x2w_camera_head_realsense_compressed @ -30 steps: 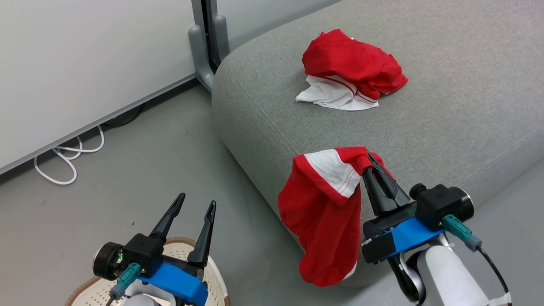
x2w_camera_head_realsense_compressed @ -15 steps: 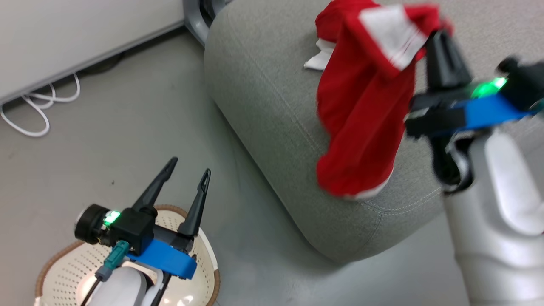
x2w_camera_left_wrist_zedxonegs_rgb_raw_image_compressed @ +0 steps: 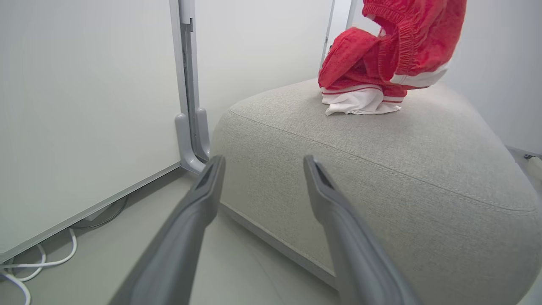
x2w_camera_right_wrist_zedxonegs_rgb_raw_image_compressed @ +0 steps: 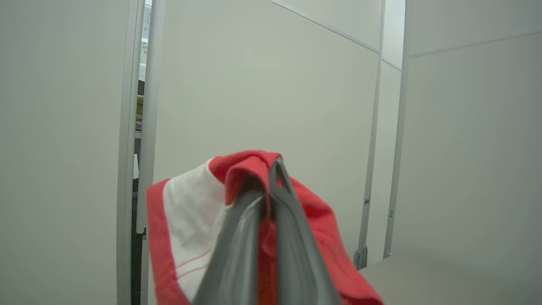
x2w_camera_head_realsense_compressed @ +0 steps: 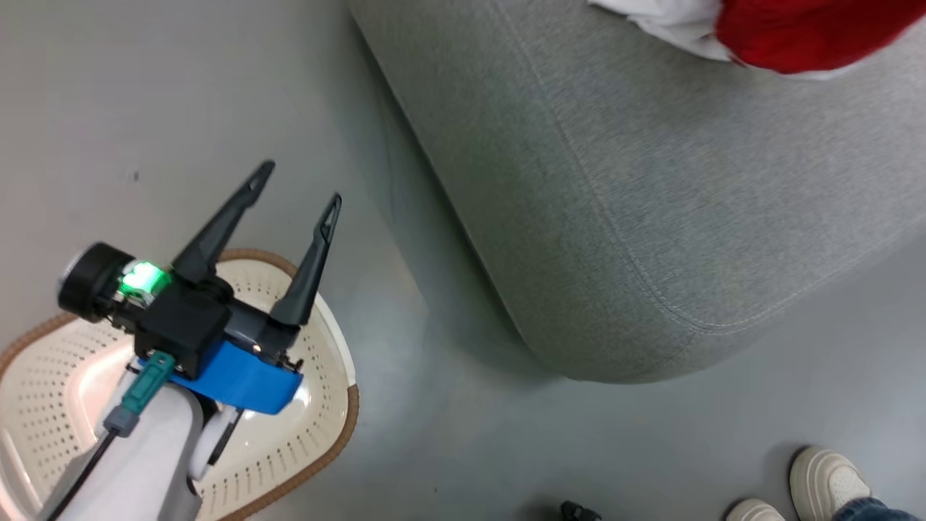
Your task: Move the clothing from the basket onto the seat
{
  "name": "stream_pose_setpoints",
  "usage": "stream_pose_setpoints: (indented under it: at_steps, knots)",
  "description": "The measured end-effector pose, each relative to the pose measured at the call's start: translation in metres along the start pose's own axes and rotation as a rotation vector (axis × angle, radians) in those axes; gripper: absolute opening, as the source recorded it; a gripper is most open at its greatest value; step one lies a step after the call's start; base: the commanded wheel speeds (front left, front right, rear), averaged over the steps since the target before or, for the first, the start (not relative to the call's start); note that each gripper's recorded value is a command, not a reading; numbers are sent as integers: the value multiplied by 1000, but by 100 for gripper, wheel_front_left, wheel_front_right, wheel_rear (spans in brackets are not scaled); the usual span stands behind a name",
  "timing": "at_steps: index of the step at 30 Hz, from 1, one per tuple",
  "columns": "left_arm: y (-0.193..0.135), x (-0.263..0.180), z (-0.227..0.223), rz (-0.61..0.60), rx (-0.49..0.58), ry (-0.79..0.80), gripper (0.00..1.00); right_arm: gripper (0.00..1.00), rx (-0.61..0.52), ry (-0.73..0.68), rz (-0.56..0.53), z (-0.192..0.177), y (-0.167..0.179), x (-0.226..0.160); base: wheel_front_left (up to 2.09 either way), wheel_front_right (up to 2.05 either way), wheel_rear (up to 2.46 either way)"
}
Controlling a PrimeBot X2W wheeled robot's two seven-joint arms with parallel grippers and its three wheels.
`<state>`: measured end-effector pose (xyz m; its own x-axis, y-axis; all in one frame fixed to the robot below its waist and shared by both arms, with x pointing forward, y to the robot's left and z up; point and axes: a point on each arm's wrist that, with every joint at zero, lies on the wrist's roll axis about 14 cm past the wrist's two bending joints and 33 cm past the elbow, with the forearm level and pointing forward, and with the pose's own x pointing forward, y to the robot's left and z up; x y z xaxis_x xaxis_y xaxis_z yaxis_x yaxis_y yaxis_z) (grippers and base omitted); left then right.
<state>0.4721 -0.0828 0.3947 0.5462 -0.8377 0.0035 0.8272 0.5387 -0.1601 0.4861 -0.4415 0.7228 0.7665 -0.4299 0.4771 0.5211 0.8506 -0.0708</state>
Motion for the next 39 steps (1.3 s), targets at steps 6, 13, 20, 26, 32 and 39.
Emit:
stream_pose_setpoints:
  at_steps: [6, 13, 20, 26, 32, 39]
  knots:
    - [31, 3, -12, 48, -6, -23, 100, 0, -58, 128, -35, -74, 1, 5, 0, 0, 0]
    - [45, -5, -38, 79, -39, 11, 100, 0, -99, 365, -37, -180, 11, -30, 0, 0, 0]
    - [50, -14, -39, 105, -38, 22, 100, 0, -185, 546, 35, -234, 22, -67, 0, 0, 0]
    - [53, -16, -34, 122, -30, 15, 100, 0, -198, 610, 68, -250, 30, -82, 0, 0, 0]
    - [53, -19, -32, 131, -31, 21, 100, 100, -163, 608, 57, -249, 35, -84, 0, 0, 0]
    - [49, -21, -22, 151, -35, 14, 100, 100, -79, 575, 31, -232, 38, -81, 0, 0, 0]
